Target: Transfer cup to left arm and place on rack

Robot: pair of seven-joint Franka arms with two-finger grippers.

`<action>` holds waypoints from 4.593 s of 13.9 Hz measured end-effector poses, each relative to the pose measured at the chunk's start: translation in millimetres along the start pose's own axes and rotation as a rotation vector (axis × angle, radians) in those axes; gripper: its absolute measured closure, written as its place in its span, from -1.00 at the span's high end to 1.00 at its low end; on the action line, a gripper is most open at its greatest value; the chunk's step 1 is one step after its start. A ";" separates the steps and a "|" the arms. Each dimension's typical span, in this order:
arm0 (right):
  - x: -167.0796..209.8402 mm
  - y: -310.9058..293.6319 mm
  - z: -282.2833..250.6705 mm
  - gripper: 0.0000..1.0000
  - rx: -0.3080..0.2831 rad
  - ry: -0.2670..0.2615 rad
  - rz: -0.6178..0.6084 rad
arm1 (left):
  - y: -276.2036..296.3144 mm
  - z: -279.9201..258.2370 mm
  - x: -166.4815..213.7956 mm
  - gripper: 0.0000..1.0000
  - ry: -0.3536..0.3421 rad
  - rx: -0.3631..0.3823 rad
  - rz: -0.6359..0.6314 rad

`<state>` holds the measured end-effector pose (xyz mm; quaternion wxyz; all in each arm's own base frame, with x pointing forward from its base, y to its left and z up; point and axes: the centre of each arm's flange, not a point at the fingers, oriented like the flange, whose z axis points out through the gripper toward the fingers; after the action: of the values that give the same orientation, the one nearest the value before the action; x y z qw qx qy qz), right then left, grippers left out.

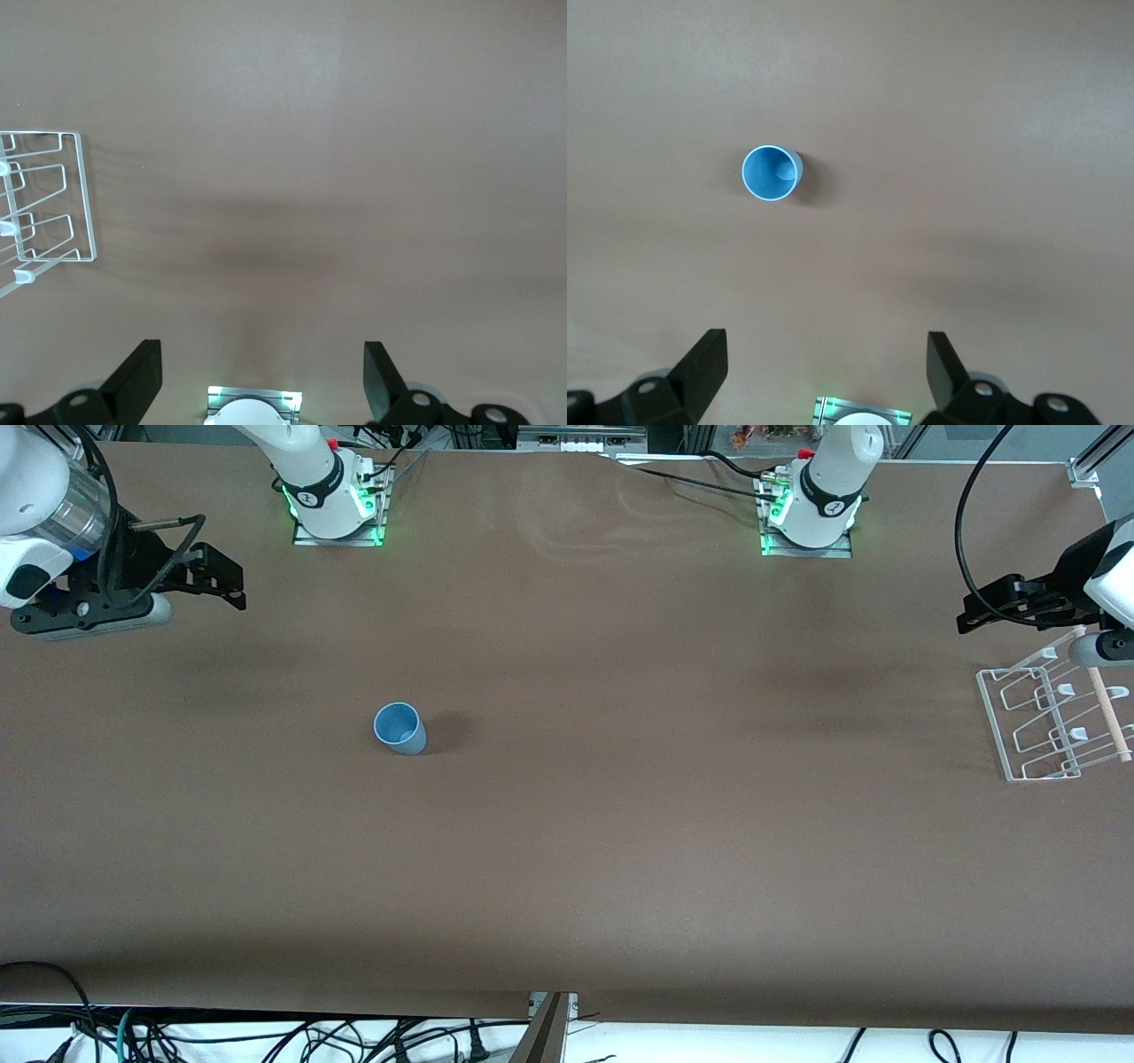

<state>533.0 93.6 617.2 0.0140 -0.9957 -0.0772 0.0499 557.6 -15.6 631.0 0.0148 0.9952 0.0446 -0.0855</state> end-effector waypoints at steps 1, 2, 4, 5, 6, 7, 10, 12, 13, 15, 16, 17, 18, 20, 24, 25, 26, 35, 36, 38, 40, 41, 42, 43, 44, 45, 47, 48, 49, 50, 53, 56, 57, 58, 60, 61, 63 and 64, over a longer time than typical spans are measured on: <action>0.1 3.4 -0.1 0.99 -0.006 0.001 0.005 | 0.2 0.9 0.2 1.00 -0.002 0.000 0.000; 0.3 5.3 -0.2 0.99 -0.016 0.002 0.008 | 0.5 2.4 0.7 1.00 -0.005 0.001 0.001; 0.7 6.1 -0.6 0.99 -0.023 0.006 0.008 | 0.9 5.7 2.0 1.00 -0.012 0.001 0.001; 0.7 6.2 -0.6 0.99 -0.024 0.006 0.008 | 0.9 6.6 2.8 1.00 -0.014 0.002 0.001; 0.8 6.2 -0.7 0.99 -0.024 0.007 0.008 | 0.9 6.4 3.0 1.00 -0.011 0.001 0.001; 1.1 6.2 -1.6 0.99 -0.024 0.011 0.008 | 1.0 5.6 2.9 1.00 -0.009 0.001 0.001; 1.2 6.0 -7.0 0.99 -0.024 0.024 0.008 | 1.1 5.7 3.2 1.00 -0.009 0.001 0.001; 1.7 6.0 -7.4 0.99 -0.024 0.025 0.008 | 1.1 6.1 3.5 1.00 -0.010 0.001 0.001; 2.3 5.9 -6.5 0.99 -0.025 0.023 0.008 | 1.1 6.2 3.6 1.00 -0.010 0.001 0.001; 4.1 4.0 -3.5 0.99 -0.025 0.017 0.005 | 1.1 6.2 3.6 1.00 -0.010 0.001 0.001; 5.1 1.8 -1.7 0.99 -0.026 0.014 0.001 | 1.2 6.3 3.6 1.00 -0.010 0.001 0.001; 6.1 -0.3 -0.1 0.99 -0.026 0.010 -0.003 | 1.7 6.3 3.5 1.00 -0.010 0.001 0.002; 6.9 -1.5 1.6 0.99 -0.027 0.006 -0.005 | 2.5 6.3 3.4 1.00 -0.010 0.002 0.004; 9.2 -2.2 8.4 0.99 -0.027 -0.008 -0.006 | 3.4 6.3 3.3 1.00 -0.010 0.002 0.005; 13.6 -2.4 25.9 0.99 -0.023 -0.042 -0.006 | 3.4 6.3 3.3 1.00 -0.010 0.002 0.005; 15.3 -3.3 34.2 0.99 -0.014 -0.052 -0.006 | 3.4 6.3 3.3 1.00 -0.010 0.002 0.005; 17.9 -4.0 45.2 0.99 -0.005 -0.056 -0.006 | 3.4 6.3 3.3 1.00 -0.010 0.002 0.005; 65.3 -44.8 223.8 0.97 -0.020 -0.107 0.005 | 6.0 6.5 3.1 1.00 -0.011 0.003 0.010; 69.4 -52.3 237.7 0.97 -0.025 -0.111 0.009 | 7.6 7.0 3.2 1.00 -0.011 0.003 0.013; 75.4 -60.3 267.0 0.97 -0.030 -0.106 0.011 | 9.0 8.9 4.4 1.00 -0.015 0.004 0.015; 73.9 -64.1 299.0 0.97 -0.035 -0.103 0.015 | 9.8 10.5 5.5 1.00 -0.018 0.004 0.016; 70.1 -65.0 313.8 0.96 -0.037 -0.107 0.018 | 10.9 11.4 6.0 1.00 -0.020 0.004 0.018; 66.0 -65.1 324.9 0.96 -0.040 -0.114 0.022 | 13.8 12.6 6.4 1.00 -0.022 0.005 0.023; 62.6 -65.1 332.9 0.96 -0.041 -0.116 0.023 | 19.3 13.9 6.4 1.00 -0.025 0.006 0.033; 60.2 -65.2 338.9 0.96 -0.042 -0.116 0.024 | 24.5 14.9 6.2 1.00 -0.027 0.007 0.043; 59.0 -65.2 344.1 0.96 -0.042 -0.111 0.024 | 28.0 15.7 6.0 1.00 -0.028 0.008 0.049; 60.3 -65.0 353.9 0.94 -0.041 -0.098 0.025 | 29.0 16.3 6.3 1.00 -0.029 0.008 0.051; 62.2 -66.4 358.9 0.89 -0.040 -0.088 0.026 | 29.5 16.5 6.3 1.00 -0.029 0.008 0.052; 64.5 -68.4 366.9 0.89 -0.040 -0.078 0.031 | 31.1 16.8 6.2 1.00 -0.030 0.008 0.055; 66.0 -71.0 376.0 0.81 -0.042 -0.073 0.036 | 34.4 17.1 5.7 1.00 -0.031 0.009 0.062; 66.5 -82.4 390.6 0.60 -0.048 -0.073 0.045 | 43.4 19.0 5.1 1.00 -0.038 -0.019 0.100; 68.2 -83.9 388.0 0.54 -0.047 -0.067 0.046 | 45.6 28.0 10.5 1.00 -0.056 -0.038 0.241; 68.4 -83.9 387.8 0.40 -0.047 -0.066 0.046 | 45.7 34.3 14.8 1.00 -0.067 -0.041 0.316; 68.5 -84.1 387.5 0.18 -0.047 -0.066 0.047 | 46.1 41.3 19.4 1.00 -0.079 -0.045 0.390; 70.2 -85.7 383.2 -0.30 -0.035 -0.074 0.069 | 49.8 48.7 23.8 1.00 -0.089 -0.082 0.503; 72.3 -87.9 377.5 -0.54 -0.015 -0.090 0.094 | 51.6 48.7 23.7 1.00 -0.086 -0.112 0.548; 79.6 -94.8 358.6 -0.90 0.032 -0.119 0.132 | 51.3 48.0 23.8 1.00 -0.075 -0.148 0.649; 83.6 -99.0 347.4 -0.90 0.055 -0.133 0.151 | 50.9 48.5 24.2 1.00 -0.072 -0.153 0.700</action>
<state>564.9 211.3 267.0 0.0323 -0.9924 -0.0014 0.1189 577.8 -66.0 580.3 0.1190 0.9426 -0.2931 -0.1067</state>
